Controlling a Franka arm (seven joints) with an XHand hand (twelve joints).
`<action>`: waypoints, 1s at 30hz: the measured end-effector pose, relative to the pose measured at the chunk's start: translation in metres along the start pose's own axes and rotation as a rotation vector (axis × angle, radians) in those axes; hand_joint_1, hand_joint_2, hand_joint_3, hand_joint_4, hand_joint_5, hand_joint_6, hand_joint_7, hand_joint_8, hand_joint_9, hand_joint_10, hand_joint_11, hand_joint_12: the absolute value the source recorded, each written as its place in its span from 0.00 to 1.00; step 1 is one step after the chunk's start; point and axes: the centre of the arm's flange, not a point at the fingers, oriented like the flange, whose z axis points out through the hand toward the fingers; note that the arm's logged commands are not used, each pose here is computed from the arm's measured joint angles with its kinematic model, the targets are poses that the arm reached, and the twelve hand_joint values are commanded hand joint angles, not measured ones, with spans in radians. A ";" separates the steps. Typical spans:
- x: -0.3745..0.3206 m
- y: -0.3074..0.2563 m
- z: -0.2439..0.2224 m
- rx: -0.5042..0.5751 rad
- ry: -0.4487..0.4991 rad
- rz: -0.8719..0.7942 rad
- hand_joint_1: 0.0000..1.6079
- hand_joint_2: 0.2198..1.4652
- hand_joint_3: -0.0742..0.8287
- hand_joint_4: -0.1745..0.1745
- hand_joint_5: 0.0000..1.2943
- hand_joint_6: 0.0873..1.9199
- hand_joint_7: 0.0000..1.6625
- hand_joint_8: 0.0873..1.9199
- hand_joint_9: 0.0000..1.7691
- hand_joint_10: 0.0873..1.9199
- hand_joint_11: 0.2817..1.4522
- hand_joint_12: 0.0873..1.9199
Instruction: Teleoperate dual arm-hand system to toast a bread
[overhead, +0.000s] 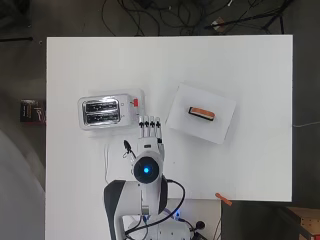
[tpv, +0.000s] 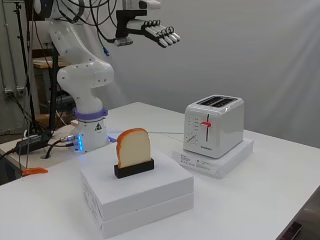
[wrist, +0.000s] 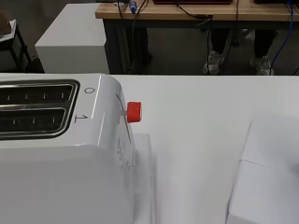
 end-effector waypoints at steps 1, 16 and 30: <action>0.010 0.000 0.000 0.011 0.000 -0.005 0.06 0.75 0.10 0.29 0.14 0.00 0.13 0.00 0.16 0.00 0.08 0.00; 0.004 0.150 0.061 0.195 -0.199 0.147 0.09 0.74 0.07 0.51 0.30 0.00 0.25 0.00 0.31 0.00 0.16 0.00; -0.047 0.223 0.144 0.198 -0.260 0.047 0.23 0.58 0.07 0.27 0.22 0.00 0.28 0.00 0.32 0.00 0.15 0.00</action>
